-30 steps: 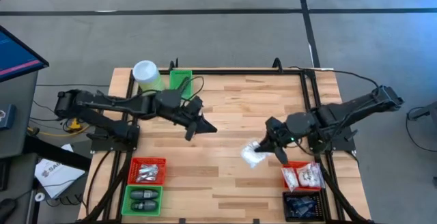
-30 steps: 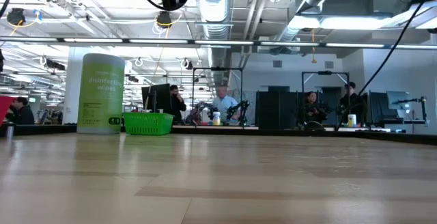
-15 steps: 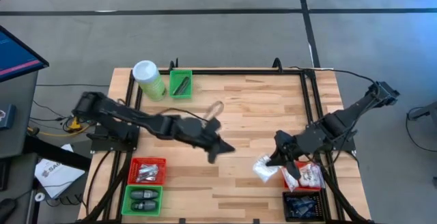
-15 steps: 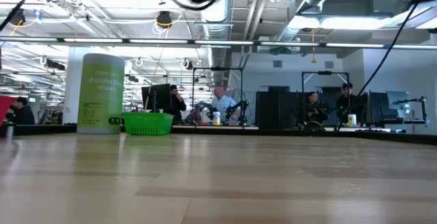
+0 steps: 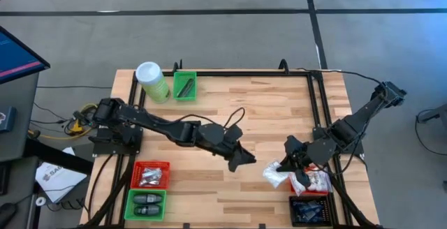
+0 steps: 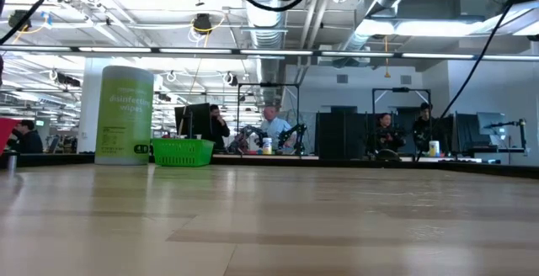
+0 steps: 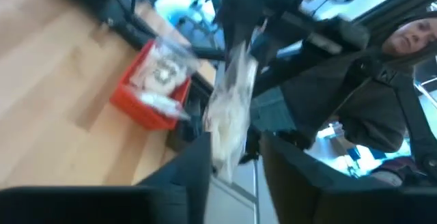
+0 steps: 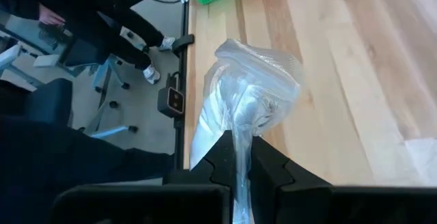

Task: Pick & Place Travel size toiletries
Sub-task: Put the cotton pack into the right red bin

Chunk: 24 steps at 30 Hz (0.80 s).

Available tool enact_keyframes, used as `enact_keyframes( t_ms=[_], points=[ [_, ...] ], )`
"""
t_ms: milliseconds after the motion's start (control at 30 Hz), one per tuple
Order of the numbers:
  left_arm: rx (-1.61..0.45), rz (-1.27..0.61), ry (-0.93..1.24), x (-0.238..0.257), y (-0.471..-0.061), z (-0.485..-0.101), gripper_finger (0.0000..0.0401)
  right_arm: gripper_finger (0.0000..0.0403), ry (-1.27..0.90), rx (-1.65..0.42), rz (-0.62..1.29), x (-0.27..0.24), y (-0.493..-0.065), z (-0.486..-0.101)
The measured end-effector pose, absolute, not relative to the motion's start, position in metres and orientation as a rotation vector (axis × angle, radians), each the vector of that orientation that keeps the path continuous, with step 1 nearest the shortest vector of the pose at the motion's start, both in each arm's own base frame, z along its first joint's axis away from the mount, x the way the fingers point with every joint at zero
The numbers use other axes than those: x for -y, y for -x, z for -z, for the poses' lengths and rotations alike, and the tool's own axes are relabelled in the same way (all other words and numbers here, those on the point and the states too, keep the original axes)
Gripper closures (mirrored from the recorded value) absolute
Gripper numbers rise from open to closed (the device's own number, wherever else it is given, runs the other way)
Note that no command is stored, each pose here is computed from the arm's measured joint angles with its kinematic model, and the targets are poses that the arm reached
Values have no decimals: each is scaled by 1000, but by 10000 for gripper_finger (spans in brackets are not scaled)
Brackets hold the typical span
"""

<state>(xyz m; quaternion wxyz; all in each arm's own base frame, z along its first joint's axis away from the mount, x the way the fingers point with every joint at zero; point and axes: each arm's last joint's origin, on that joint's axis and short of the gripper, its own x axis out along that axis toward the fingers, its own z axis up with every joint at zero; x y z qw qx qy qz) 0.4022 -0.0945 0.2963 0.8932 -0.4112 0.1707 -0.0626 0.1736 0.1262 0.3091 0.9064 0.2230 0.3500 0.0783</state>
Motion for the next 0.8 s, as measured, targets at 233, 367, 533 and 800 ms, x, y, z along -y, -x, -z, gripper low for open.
enact_keyframes(
  t_ms=[233, 367, 533, 800],
  points=[
    [-289, 44, 819, 114, -401, -292, 203, 386, -463, -682, -93, -126, -173, -309],
    [-149, -100, 745, 126, -394, -302, 194, 388, -478, -614, -67, -124, -173, -315],
    [-86, -146, 729, 136, -388, -308, 193, 387, -513, -469, -71, -118, -169, -332],
    [51, -128, 746, 143, -386, -322, 186, 389, -518, -197, -111, -110, -162, -364]
  ],
)
